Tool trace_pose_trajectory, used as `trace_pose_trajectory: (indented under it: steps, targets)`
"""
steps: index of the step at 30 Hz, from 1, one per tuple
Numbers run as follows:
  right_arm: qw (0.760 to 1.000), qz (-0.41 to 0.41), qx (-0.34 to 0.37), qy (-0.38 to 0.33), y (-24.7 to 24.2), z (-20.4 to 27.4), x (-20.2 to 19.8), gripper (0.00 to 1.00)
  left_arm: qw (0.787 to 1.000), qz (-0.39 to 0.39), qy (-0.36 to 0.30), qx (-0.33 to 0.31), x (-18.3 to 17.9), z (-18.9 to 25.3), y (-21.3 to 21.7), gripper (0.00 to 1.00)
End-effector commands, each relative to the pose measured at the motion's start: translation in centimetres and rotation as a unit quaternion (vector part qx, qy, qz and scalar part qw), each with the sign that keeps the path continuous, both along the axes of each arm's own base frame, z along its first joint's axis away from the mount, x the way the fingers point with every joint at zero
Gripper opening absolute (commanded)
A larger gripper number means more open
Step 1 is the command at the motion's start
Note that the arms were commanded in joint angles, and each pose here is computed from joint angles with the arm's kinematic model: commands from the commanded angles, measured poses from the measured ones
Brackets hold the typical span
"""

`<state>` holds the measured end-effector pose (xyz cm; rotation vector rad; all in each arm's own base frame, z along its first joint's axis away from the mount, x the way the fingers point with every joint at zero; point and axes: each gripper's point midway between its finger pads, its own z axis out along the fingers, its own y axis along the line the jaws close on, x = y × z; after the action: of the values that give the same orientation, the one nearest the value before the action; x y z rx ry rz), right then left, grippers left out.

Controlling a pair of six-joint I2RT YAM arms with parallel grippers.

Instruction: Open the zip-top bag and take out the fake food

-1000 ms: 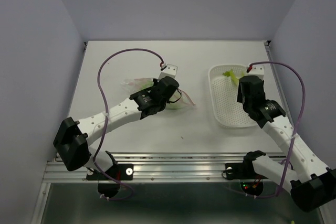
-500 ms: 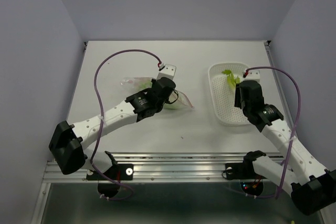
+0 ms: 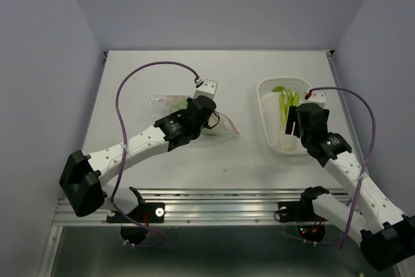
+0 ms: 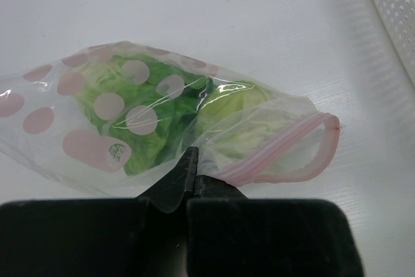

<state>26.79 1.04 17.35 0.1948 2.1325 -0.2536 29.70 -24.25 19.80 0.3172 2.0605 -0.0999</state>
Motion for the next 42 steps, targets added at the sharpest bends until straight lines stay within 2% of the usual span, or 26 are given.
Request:
trace_pose_trajectory:
  steps: [1, 2, 3, 7, 12, 14, 15, 17, 18, 20, 21, 24, 28, 32, 37, 42]
  targets:
    - [0.999, -0.023, 0.012, -0.031, -0.5, 2.1, 0.3, 0.82, 0.999, 0.004, -0.025, -0.023, 0.4, 2.0, -0.2, 0.0]
    - [0.999, -0.021, 0.013, -0.031, -0.4, 2.2, 0.3, 0.84, 0.999, 0.006, -0.025, -0.022, 0.3, 2.1, -0.1, 0.0]
    - [0.999, -0.019, 0.013, -0.031, -0.4, 2.2, 0.3, 1.0, 0.999, 0.007, -0.024, -0.022, 0.3, 2.0, -0.1, 0.0]
    - [0.999, -0.001, 0.021, -0.031, 0.2, 2.6, 0.4, 1.0, 0.999, 0.005, -0.025, -0.026, 0.2, 2.3, -0.1, 0.0]
    - [0.992, 0.078, 0.086, -0.045, 3.9, 4.6, 1.1, 1.0, 0.999, 0.004, -0.022, -0.027, 0.2, 2.2, -0.2, 0.0]
    - [0.977, 0.148, 0.141, -0.06, 7.2, 6.0, 1.5, 1.0, 0.999, 0.001, -0.022, -0.029, 0.2, 2.3, -0.4, 0.0]
    - [0.961, 0.202, 0.182, -0.057, 9.6, 6.4, 1.1, 1.0, 0.999, 0.002, -0.02, -0.026, 0.3, 2.1, -0.5, 0.0]
    - [0.939, 0.253, 0.226, -0.062, 12.2, 7.0, 1.1, 1.0, 1.0, 0.002, -0.019, -0.025, 0.3, 2.1, -0.6, 0.0]
    - [0.915, 0.299, 0.264, -0.064, 14.5, 7.3, 1.0, 1.0, 1.0, 0.001, -0.017, -0.023, 0.3, 2.0, -0.6, 0.0]
    - [0.891, 0.332, 0.301, -0.076, 16.4, 8.1, 1.5, 1.0, 1.0, 0.001, -0.015, -0.02, 0.3, 1.9, -0.6, 0.0]
    - [0.872, 0.35, 0.337, -0.058, 17.8, 7.7, 0.9, 1.0, 1.0, 0.0, -0.012, -0.017, 0.3, 1.7, -0.7, 0.0]
    - [0.85, 0.358, 0.385, -0.037, 19.8, 7.3, 1.7, 1.0, 1.0, -0.001, -0.009, -0.011, 0.3, 1.4, -0.7, 0.0]
    - [0.852, 0.336, 0.4, -0.038, 20.9, 7.0, 2.4, 1.0, 1.0, -0.001, -0.007, -0.007, 0.2, 1.4, -0.8, 0.0]
    - [0.835, 0.301, 0.46, -0.034, 22.4, 6.5, 2.4, 1.0, 1.0, -0.004, -0.004, -0.008, 0.1, 1.3, -1.0, 0.0]
    - [0.866, 0.249, 0.433, 0.003, 23.3, 3.6, 3.0, 1.0, 1.0, -0.007, 0.0, -0.003, -0.2, 1.0, -1.4, 0.0]
    - [0.862, 0.253, 0.438, 0.034, 25.3, 1.4, 2.5, 1.0, 1.0, -0.009, 0.002, 0.001, -0.3, 0.8, -1.6, 0.0]
